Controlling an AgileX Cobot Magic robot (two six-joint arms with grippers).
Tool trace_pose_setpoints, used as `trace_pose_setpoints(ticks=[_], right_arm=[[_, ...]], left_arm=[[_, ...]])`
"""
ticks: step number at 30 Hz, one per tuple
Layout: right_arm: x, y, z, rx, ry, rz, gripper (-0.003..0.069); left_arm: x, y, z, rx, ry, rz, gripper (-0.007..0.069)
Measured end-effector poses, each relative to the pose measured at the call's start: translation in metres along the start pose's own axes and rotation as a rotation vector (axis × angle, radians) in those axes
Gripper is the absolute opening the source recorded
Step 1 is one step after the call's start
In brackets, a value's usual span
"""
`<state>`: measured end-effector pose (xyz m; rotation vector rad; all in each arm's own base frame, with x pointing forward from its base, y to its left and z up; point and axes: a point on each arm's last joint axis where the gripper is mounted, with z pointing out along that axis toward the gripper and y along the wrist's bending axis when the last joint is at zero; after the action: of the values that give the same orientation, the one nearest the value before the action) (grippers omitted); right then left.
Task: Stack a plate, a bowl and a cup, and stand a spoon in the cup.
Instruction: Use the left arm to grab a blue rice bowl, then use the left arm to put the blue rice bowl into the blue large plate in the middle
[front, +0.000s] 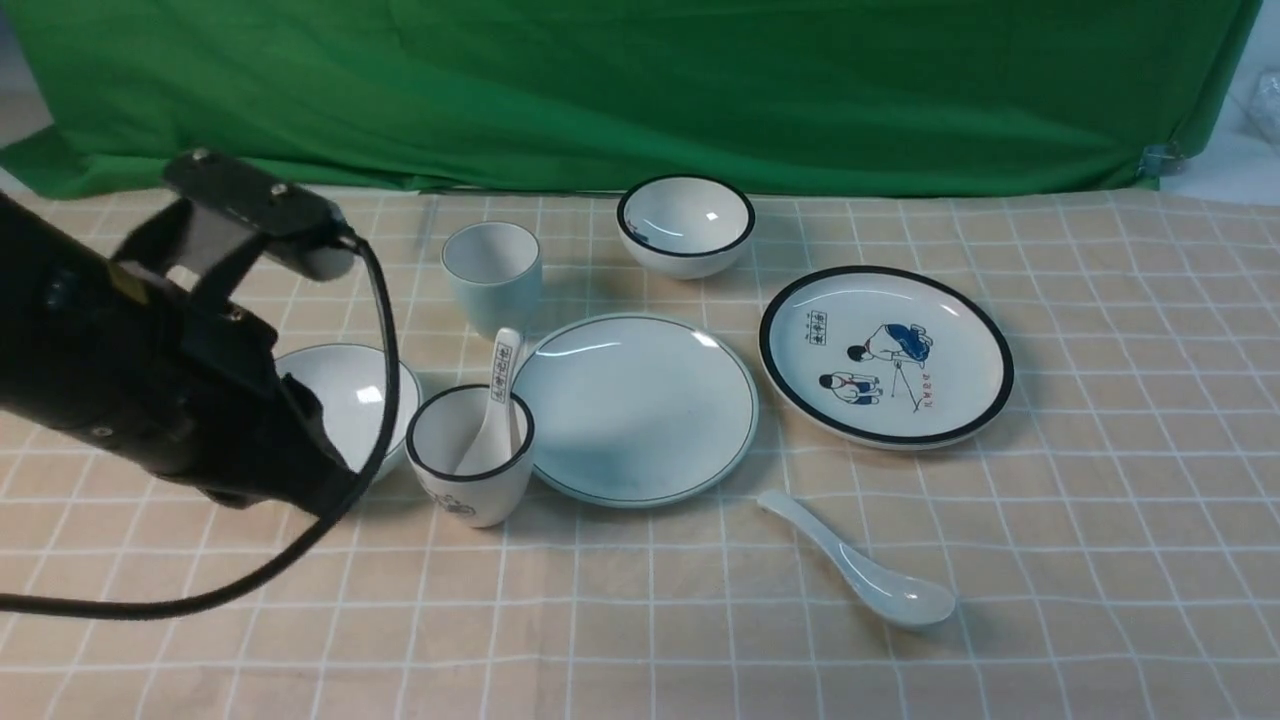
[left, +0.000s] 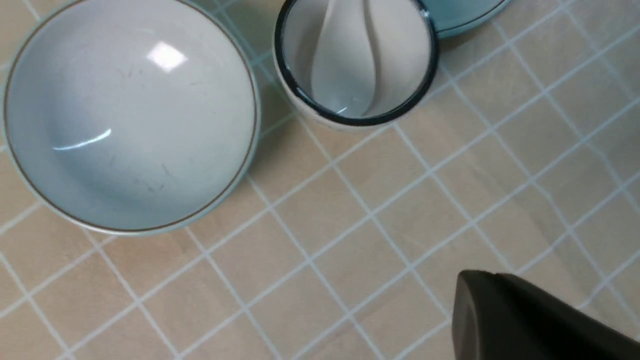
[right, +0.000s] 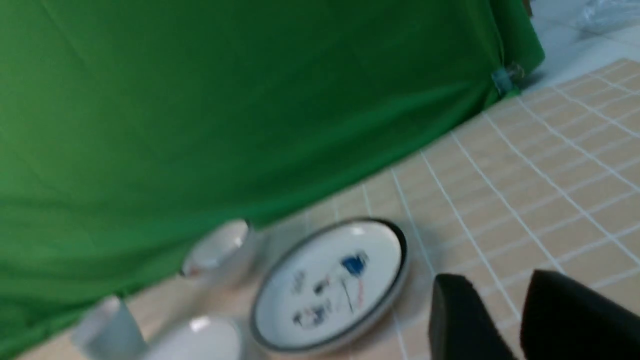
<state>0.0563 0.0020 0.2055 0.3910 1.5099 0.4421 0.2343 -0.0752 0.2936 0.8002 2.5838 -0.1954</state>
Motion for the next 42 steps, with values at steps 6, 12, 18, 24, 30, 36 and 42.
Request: trace_pose_setpoints(ticks=[6, 12, 18, 24, 30, 36, 42], right_arm=[[-0.032, 0.033, -0.001, -0.077, 0.211, -0.147, 0.0115], [-0.074, 0.076, 0.013, -0.226, 0.488, -0.455, 0.0104], [-0.067, 0.082, 0.032, -0.245, 0.646, -0.481, 0.0104], [-0.065, 0.082, 0.034, -0.241, 0.668, -0.479, 0.0105], [-0.065, 0.082, 0.034, -0.241, 0.668, -0.48, 0.0108], [-0.065, 0.082, 0.034, -0.251, 0.666, -0.505, 0.0109], [-0.065, 0.082, 0.034, -0.258, 0.664, -0.526, 0.0109]], left_arm=[[-0.005, 0.025, 0.045, -0.073, 0.105, 0.142, 0.0092], [-0.012, 0.041, 0.081, -0.106, 0.112, 0.405, 0.0329], [-0.008, 0.053, 0.117, -0.127, 0.198, 0.517, 0.0406], [-0.005, 0.058, 0.14, -0.131, 0.229, 0.509, 0.0273], [-0.009, 0.059, 0.138, -0.138, 0.212, 0.473, 0.0046], [-0.011, 0.051, 0.089, -0.157, 0.2, 0.32, 0.0035], [-0.077, 0.014, -0.005, -0.198, -0.08, 0.345, 0.0035]])
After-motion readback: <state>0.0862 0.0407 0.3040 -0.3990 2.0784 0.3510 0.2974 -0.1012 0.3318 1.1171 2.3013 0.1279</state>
